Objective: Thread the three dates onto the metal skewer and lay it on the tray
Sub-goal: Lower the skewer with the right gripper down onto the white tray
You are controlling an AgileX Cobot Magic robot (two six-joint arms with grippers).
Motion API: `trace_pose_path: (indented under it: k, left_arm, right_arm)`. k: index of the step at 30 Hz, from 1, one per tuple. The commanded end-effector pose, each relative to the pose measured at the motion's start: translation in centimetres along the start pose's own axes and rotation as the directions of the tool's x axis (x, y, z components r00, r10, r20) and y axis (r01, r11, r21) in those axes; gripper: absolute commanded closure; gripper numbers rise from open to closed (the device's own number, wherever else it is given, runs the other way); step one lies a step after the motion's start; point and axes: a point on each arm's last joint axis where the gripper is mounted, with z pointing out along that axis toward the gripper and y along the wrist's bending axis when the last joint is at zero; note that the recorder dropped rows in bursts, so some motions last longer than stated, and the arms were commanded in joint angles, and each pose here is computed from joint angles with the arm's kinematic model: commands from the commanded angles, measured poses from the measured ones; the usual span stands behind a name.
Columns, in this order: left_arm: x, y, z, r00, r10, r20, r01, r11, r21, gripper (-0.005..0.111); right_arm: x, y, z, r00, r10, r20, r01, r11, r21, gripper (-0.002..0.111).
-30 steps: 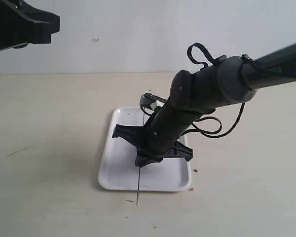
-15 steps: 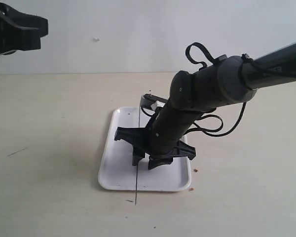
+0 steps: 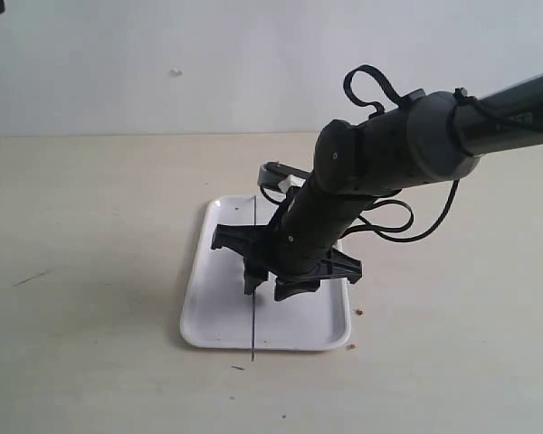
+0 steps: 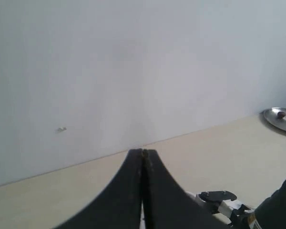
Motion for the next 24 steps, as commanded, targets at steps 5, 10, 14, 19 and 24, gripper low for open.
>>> trace_pose_path:
  k: [5, 10, 14, 19, 24]
  left_arm:
    - [-0.62, 0.03, -1.28, 0.999, -0.003, 0.051, 0.004, 1.0, -0.01, 0.107]
    - [-0.58, -0.01, -1.28, 0.999, -0.003, 0.046, 0.003, 1.0, -0.006, 0.107]
    - [-0.55, -0.04, -1.28, 0.999, -0.003, 0.043, 0.003, 1.0, -0.002, 0.107]
    - [-0.55, -0.04, -1.28, 0.999, -0.003, 0.043, 0.003, 1.0, -0.002, 0.107]
    - [-0.55, -0.04, -1.28, 0.999, -0.003, 0.043, 0.003, 1.0, -0.002, 0.107]
  right_arm:
    - [-0.05, 0.22, -0.37, 1.0, -0.008, 0.006, 0.008, 1.0, -0.002, 0.044]
    - [-0.04, 0.12, -0.37, 1.0, -0.026, 0.005, 0.026, 1.0, 0.009, 0.041]
    - [-0.16, 0.02, -0.38, 0.999, -0.047, 0.017, 0.047, 0.999, 0.02, 0.055]
    - [-0.24, 0.04, -0.38, 0.998, -0.051, 0.026, 0.051, 0.999, 0.018, 0.061]
    - [-0.34, -0.01, -0.38, 0.997, -0.068, 0.037, 0.067, 0.997, 0.026, 0.039]
